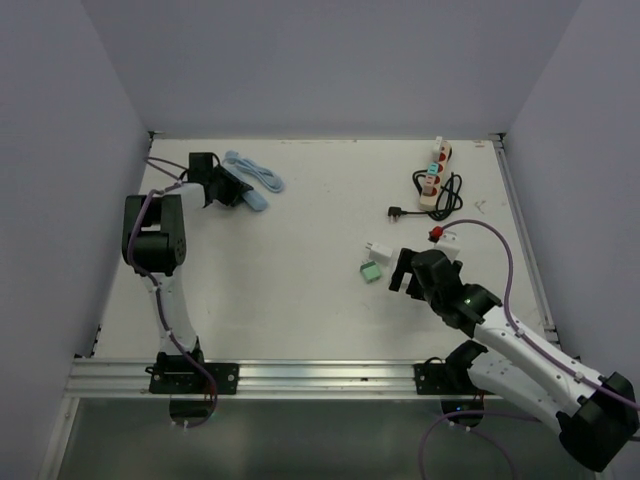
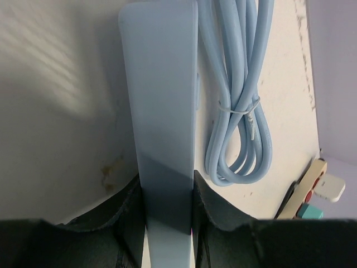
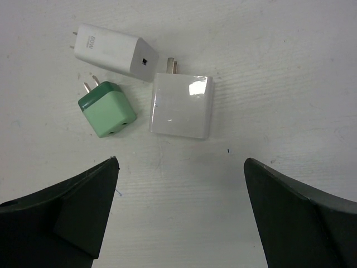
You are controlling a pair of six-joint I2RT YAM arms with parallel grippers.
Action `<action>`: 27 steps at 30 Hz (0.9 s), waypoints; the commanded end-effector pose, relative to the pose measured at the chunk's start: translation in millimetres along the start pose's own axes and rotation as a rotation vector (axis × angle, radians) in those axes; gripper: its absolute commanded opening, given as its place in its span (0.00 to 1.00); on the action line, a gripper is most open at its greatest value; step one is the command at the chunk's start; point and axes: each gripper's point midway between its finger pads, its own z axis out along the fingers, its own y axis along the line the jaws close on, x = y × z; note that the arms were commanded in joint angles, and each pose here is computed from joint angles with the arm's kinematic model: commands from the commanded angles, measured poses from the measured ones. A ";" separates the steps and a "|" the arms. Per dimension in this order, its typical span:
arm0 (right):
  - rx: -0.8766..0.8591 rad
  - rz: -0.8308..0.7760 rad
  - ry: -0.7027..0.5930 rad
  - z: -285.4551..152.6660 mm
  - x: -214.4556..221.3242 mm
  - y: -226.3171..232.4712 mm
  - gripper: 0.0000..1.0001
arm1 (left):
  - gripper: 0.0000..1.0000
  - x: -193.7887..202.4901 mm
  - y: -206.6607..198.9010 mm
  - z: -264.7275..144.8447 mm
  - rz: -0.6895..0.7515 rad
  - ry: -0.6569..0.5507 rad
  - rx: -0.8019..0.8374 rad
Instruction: Pull the plug off the socket
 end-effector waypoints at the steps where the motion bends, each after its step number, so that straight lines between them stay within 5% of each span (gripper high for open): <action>1: -0.003 0.000 -0.048 -1.2 -17.1 6.3 0.99 | 0.18 -33.9 42.5 11.6 -0.014 -0.039 -0.118; 5: 0.001 -0.011 -0.047 -0.4 -18.5 6.8 0.99 | 0.27 -59.0 44.1 11.4 -0.026 -0.067 -0.113; 15: -0.017 -0.010 -0.043 -5.9 -19.8 8.7 0.99 | 0.97 -83.8 36.7 -5.4 -0.016 -0.085 -0.085; 27: -0.011 -0.023 -0.069 -26.1 -37.1 5.6 0.99 | 1.00 -63.1 -4.1 -112.0 0.049 -0.141 0.010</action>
